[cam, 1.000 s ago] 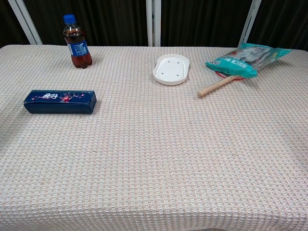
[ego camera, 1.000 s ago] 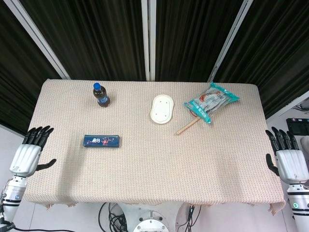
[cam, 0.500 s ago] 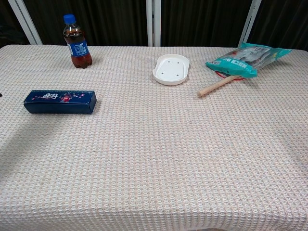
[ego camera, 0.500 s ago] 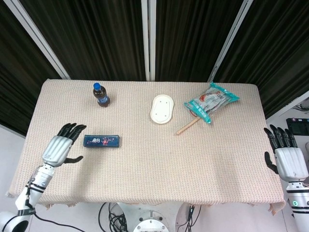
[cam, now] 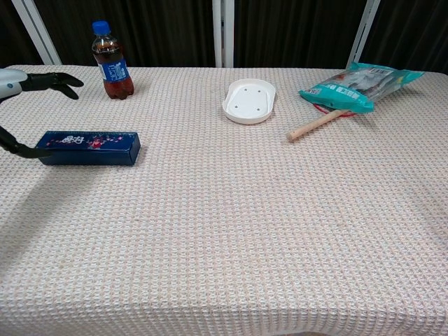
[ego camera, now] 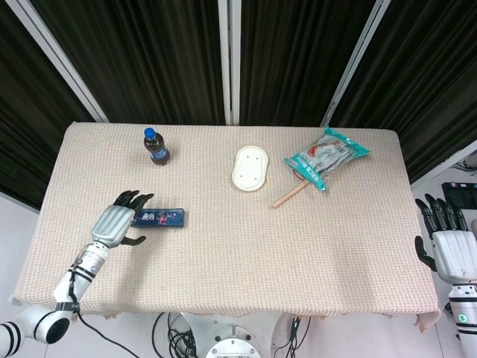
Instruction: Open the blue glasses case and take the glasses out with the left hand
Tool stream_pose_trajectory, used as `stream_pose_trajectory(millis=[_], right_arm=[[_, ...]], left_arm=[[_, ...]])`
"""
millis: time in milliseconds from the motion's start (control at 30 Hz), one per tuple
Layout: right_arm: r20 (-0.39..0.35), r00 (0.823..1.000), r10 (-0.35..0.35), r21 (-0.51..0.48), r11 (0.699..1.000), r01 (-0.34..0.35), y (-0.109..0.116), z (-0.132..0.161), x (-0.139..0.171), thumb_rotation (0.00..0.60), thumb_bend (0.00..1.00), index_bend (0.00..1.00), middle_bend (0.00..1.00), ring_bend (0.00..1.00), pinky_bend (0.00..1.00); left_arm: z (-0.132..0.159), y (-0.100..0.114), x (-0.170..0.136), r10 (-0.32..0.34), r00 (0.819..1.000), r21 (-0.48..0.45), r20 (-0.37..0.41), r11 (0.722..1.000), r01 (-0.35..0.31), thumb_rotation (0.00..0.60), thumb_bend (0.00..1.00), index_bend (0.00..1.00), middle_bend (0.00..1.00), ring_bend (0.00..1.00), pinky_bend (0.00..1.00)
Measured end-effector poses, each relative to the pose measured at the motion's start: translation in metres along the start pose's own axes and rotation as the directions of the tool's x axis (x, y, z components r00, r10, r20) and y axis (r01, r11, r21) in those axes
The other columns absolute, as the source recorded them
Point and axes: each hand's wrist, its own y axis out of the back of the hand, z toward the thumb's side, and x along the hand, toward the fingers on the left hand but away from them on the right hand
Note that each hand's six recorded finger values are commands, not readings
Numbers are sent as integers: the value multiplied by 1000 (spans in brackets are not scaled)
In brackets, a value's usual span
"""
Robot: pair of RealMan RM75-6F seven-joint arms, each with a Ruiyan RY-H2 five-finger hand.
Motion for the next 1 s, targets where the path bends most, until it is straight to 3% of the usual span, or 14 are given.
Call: stream_pose_trajectory(millis=[433,1000], right_arm=[[15,1000,-6,-7,1000,6,2,-4,1,600,477,0,0,0,0],[25,1000,-8,-4,1000,8,3,-8,2,600,477,0,0,0,0]], left_arm=[[-11,-13,20,-29,999,1,-24,1000,29,600,241,100,213,0,84],[-18,-20,35,-19,1000,-5,-14,1000,19,600,297,154,285,34,112]])
